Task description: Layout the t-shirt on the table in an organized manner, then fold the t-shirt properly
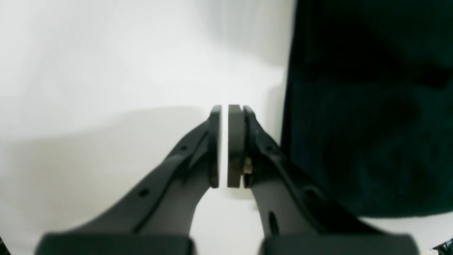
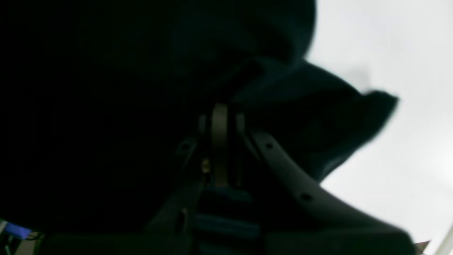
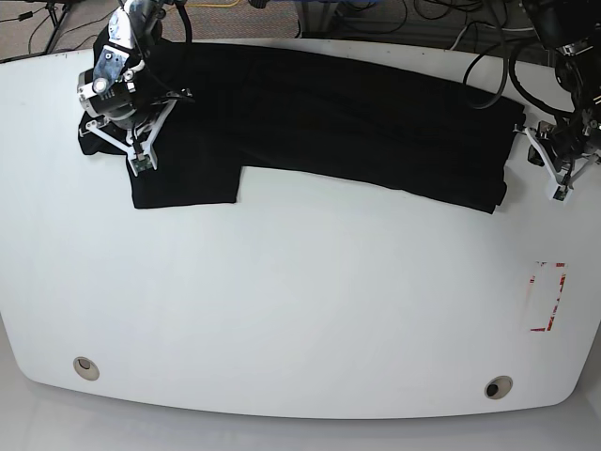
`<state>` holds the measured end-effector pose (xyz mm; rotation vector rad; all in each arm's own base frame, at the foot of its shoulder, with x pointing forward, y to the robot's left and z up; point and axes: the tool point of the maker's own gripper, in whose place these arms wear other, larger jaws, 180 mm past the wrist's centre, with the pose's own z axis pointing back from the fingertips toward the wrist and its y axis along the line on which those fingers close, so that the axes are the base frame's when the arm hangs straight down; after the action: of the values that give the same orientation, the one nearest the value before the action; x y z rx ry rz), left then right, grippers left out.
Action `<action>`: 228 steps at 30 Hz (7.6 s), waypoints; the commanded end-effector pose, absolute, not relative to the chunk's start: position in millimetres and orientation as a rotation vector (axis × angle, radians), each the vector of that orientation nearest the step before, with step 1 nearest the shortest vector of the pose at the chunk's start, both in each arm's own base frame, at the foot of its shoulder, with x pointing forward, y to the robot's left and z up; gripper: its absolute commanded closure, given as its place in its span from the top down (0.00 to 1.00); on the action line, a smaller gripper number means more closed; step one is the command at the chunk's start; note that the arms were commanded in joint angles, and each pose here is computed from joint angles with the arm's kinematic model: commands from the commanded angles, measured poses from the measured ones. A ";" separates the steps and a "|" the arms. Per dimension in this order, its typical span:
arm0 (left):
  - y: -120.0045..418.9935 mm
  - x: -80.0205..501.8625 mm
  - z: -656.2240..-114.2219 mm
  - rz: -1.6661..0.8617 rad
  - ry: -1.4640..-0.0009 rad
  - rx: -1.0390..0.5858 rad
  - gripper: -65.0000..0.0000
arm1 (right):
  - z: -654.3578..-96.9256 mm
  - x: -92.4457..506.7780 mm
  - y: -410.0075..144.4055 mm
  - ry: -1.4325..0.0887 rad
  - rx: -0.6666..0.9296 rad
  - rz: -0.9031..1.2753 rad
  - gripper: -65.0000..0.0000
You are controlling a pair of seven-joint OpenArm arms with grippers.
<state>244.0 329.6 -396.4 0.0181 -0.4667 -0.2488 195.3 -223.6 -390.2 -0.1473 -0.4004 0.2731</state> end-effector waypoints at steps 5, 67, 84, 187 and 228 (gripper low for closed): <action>335.0 252.6 -384.2 -0.261 -0.504 0.037 0.10 | -389.1 188.9 -222.0 -0.401 -0.150 0.273 0.29; 322.7 284.2 -420.6 -0.186 -0.488 0.012 0.42 | -438.7 262.8 -208.0 -0.584 0.160 0.165 0.31; 324.5 300.0 -398.0 -0.205 -0.549 0.047 0.42 | -355.8 327.0 -204.9 -0.755 0.056 0.268 0.54; 316.2 324.6 -338.5 -0.276 -0.659 0.155 0.42 | -347.7 238.8 -66.9 -0.576 0.771 0.493 0.02; 334.8 274.1 -338.4 -0.219 -0.497 0.241 0.42 | -364.2 203.9 -81.4 -0.519 0.716 0.451 0.47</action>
<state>267.8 330.1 -350.3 0.2172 -0.4627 -0.2109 200.3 -89.0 -372.6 0.6893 -0.4850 0.4403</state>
